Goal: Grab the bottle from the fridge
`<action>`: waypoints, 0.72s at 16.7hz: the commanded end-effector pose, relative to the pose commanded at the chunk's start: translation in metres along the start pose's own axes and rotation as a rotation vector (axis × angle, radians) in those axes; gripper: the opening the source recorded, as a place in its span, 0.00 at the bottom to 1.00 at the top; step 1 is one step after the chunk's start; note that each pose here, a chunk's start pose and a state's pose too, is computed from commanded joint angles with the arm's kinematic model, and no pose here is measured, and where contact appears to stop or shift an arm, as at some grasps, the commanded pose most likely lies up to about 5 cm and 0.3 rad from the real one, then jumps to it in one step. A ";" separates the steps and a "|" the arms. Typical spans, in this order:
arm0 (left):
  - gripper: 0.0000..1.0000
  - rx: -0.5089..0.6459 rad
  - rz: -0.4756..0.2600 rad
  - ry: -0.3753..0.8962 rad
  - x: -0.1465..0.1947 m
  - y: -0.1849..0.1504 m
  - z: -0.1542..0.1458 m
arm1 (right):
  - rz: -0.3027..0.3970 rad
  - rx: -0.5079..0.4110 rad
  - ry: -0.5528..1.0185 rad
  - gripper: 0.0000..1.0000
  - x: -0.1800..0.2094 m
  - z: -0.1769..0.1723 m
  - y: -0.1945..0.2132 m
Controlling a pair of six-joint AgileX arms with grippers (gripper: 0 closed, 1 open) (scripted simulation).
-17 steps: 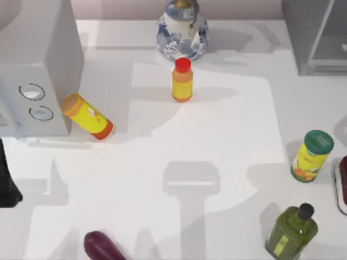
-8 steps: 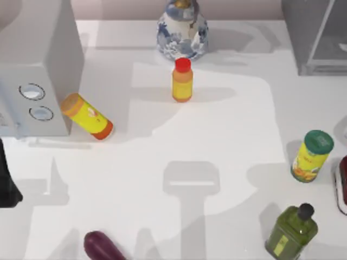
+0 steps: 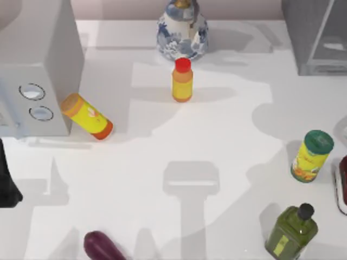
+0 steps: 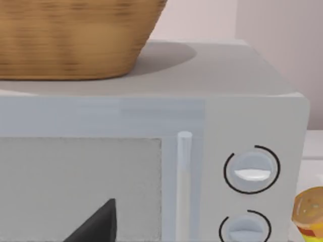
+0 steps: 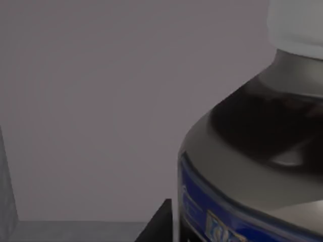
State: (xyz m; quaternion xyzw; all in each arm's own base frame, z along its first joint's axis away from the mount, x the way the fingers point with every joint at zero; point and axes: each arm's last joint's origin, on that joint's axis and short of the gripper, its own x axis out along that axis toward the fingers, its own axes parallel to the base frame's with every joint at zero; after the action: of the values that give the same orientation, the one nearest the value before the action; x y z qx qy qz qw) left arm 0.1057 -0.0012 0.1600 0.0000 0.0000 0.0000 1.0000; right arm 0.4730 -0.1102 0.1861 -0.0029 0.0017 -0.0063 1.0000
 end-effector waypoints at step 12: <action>1.00 0.000 0.000 0.000 0.000 0.000 0.000 | 0.007 0.010 0.032 0.00 -0.079 -0.008 0.003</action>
State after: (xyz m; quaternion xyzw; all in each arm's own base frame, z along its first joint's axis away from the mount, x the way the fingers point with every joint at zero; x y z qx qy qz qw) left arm 0.1057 -0.0012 0.1600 0.0000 0.0000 0.0000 1.0000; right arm 0.3936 -0.1063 0.1783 0.0020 0.0174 -0.0029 0.9998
